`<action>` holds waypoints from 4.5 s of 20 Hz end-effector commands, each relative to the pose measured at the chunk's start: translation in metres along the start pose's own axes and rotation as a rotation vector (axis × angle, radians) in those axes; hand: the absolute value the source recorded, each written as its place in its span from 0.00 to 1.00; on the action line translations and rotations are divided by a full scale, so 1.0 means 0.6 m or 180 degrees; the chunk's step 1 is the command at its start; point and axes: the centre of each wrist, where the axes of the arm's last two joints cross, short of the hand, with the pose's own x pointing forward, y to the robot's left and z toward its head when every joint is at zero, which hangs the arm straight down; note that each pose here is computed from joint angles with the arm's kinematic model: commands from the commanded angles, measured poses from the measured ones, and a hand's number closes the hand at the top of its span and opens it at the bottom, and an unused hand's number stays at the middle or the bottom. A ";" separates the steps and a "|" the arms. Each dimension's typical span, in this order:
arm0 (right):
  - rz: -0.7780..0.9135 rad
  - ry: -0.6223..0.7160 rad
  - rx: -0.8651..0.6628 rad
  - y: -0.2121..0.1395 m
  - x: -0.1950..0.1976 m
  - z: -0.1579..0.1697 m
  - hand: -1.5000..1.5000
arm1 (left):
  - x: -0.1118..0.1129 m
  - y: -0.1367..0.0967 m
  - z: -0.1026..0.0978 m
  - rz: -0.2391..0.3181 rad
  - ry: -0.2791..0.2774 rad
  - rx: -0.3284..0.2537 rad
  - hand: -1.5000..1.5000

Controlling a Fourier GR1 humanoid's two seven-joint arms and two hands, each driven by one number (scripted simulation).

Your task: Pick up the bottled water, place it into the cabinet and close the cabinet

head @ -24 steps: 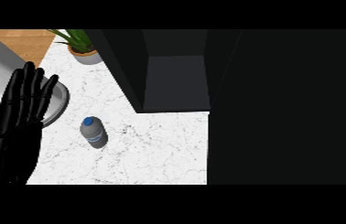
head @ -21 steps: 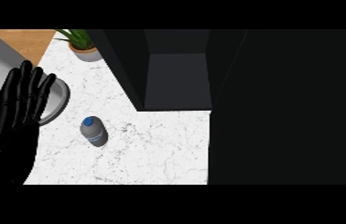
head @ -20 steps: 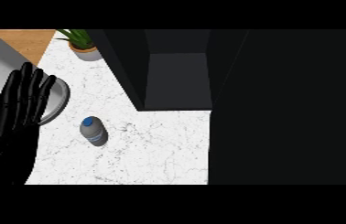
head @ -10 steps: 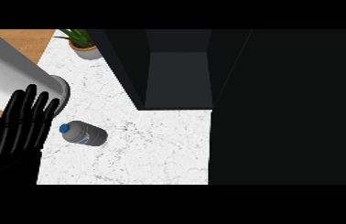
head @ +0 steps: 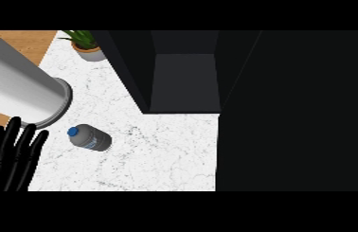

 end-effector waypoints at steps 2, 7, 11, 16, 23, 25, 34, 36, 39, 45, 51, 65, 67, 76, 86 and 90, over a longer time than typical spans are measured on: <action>-0.0046 -0.0137 -0.0001 0.002 0.045 0.034 0.00 | -0.013 -0.016 0.020 0.0006 -0.0007 0.0025 0.00; -0.0051 -0.0115 0.0047 0.007 0.065 0.059 0.00 | 0.003 0.002 0.024 -0.0062 0.0013 0.0057 0.00; -0.0088 -0.0133 0.0016 0.010 0.058 0.053 0.00 | -0.018 -0.008 0.020 -0.0080 0.0052 0.0085 0.00; -0.0049 -0.0154 0.0016 0.018 0.075 0.074 0.00 | -0.020 0.027 0.015 -0.0122 0.0204 0.0216 0.00; -0.0087 -0.0150 0.0113 0.022 0.093 0.093 0.00 | -0.102 0.045 -0.019 0.0092 0.0376 0.0368 0.00; -0.0054 -0.0119 0.0117 0.018 0.076 0.089 0.00 | -0.105 0.065 -0.022 0.0034 0.0382 0.0398 0.00; -0.0036 -0.0105 0.0107 0.012 0.079 0.117 0.00 | -0.221 0.101 -0.019 -0.0141 0.0667 0.0427 0.00; -0.0045 -0.0102 0.0065 0.014 0.082 0.113 0.00 | -0.238 0.104 -0.045 -0.0221 0.0716 0.0379 0.00; 0.0024 -0.0169 0.0150 0.005 0.079 0.118 0.00 | -0.281 0.105 -0.051 -0.0157 0.0761 0.0426 0.00; 0.0019 -0.0096 0.0094 0.008 0.070 0.137 0.00 | -0.367 0.107 -0.020 -0.0097 0.0764 0.0475 0.00; 0.0002 -0.0098 0.0099 0.011 0.079 0.142 0.00 | -0.403 0.123 -0.047 -0.0088 0.0806 0.0523 0.00; 0.0071 -0.0137 0.0091 0.002 0.078 0.152 0.00 | -0.464 0.165 -0.054 0.0157 0.0738 0.0567 0.00; 0.0069 -0.0089 0.0126 -0.006 0.074 0.153 0.00 | -0.488 0.157 -0.037 0.0271 0.0667 0.0613 0.00; 0.0144 -0.0088 0.0142 -0.010 0.065 0.169 0.00 | -0.495 0.129 -0.085 0.0731 0.0573 0.0494 1.00; 0.0120 -0.0134 0.0150 -0.005 0.088 0.163 0.00 | -0.492 0.113 -0.113 0.0767 0.0454 0.0441 1.00; 0.0124 -0.0133 0.0116 -0.010 0.083 0.171 0.00 | -0.488 0.085 -0.132 0.0604 0.0022 0.0545 1.00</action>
